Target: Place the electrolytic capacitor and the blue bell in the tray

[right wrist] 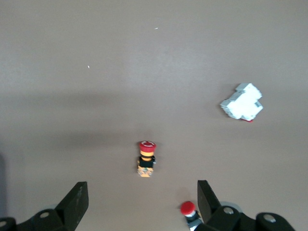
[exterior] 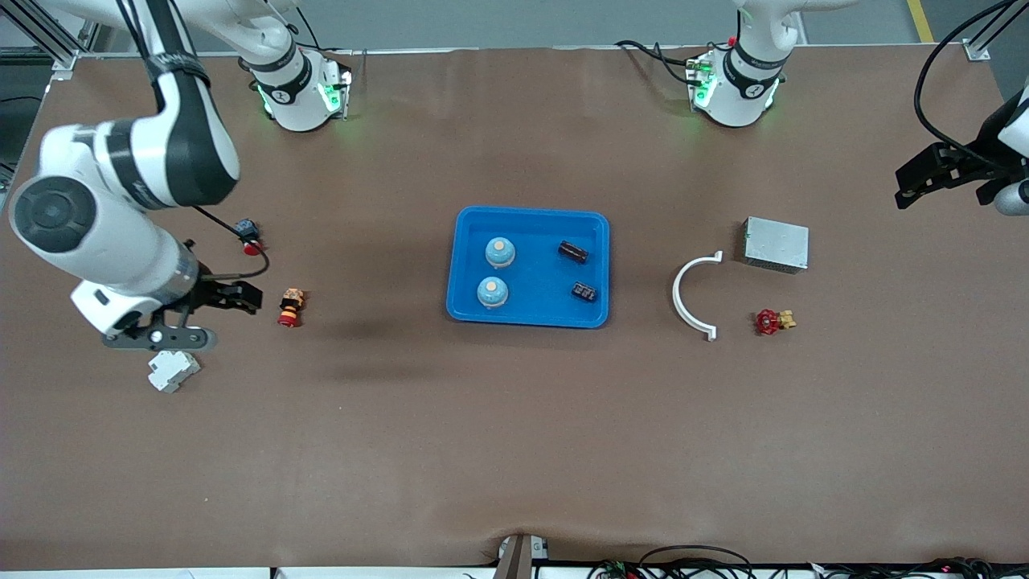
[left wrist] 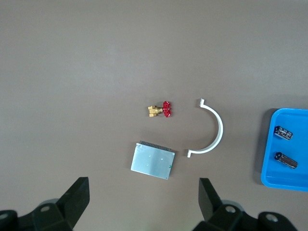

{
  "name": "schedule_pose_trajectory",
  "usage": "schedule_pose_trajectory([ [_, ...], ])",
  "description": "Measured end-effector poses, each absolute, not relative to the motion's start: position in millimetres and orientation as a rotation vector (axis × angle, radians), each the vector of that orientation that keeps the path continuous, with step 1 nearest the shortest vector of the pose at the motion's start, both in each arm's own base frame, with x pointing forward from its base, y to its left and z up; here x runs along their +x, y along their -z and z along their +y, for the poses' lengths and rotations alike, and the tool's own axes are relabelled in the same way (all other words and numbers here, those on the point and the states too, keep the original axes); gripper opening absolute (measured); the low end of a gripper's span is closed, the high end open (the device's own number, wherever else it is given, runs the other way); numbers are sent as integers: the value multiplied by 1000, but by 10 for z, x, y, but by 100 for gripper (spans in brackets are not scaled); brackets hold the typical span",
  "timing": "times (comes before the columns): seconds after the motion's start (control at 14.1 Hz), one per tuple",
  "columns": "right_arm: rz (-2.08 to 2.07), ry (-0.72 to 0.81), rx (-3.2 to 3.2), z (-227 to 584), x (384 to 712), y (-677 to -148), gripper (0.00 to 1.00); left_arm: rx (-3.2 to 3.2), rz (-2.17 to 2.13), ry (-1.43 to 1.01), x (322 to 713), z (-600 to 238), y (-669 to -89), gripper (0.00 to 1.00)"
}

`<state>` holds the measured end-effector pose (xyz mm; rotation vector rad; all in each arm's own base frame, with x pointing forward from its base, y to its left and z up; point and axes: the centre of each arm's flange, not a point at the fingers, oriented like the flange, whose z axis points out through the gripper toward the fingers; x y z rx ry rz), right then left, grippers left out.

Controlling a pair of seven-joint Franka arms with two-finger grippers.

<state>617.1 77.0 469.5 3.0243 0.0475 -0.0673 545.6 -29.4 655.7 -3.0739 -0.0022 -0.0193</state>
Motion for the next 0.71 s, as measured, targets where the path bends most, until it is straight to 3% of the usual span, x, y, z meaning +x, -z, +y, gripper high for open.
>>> schedule_pose_trajectory([
  [0.28, 87, 37, 3029, 502, 6015, -5123, 100, -3074, -2, 14, 5456, -294, -6542, 100],
  [0.71, 6, 5, 3033, 120, 5945, -5342, 100, -3073, -2, 6, 5455, -294, -6522, 100],
])
